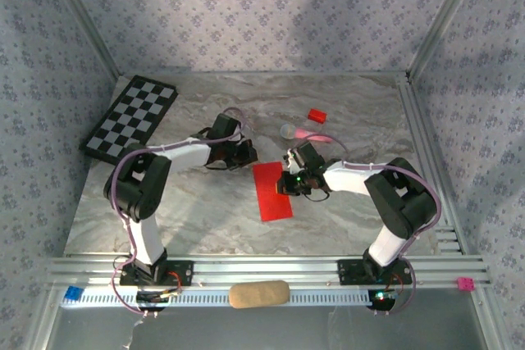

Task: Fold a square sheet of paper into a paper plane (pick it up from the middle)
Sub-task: First fold the square sheet of paper in half at the center of the table.

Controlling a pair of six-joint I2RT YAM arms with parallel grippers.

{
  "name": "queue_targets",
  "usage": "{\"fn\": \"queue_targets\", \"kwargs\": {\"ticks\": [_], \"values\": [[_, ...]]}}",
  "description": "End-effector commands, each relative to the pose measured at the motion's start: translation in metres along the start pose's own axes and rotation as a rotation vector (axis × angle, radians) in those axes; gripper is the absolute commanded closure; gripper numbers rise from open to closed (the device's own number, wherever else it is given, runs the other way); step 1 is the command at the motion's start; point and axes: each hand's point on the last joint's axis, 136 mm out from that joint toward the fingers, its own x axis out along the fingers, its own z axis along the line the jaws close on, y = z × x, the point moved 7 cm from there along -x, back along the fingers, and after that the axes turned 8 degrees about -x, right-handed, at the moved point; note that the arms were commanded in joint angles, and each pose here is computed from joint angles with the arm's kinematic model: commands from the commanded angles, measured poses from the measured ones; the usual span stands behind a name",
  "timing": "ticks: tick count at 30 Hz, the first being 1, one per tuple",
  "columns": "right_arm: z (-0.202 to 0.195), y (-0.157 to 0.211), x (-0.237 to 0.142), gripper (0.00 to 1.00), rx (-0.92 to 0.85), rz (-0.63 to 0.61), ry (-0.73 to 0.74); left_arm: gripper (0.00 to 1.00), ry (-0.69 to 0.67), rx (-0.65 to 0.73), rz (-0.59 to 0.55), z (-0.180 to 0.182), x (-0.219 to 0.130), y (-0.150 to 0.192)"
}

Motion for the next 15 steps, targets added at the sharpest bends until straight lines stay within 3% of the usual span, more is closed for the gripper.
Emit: {"fn": "queue_targets", "kwargs": {"ticks": [1, 4, 15], "values": [[-0.027, 0.038, 0.007, 1.00, 0.077, 0.151, 0.146, 0.94, 0.109, 0.056, 0.088, -0.002, 0.008, 0.008], [-0.028, 0.039, 0.008, 1.00, 0.080, 0.155, 0.149, 0.94, 0.089, 0.056, 0.111, 0.006, 0.016, 0.011], [-0.028, 0.039, 0.005, 1.00, 0.077, 0.151, 0.149, 0.94, -0.091, -0.084, -0.013, 0.049, 0.023, -0.013]]}}
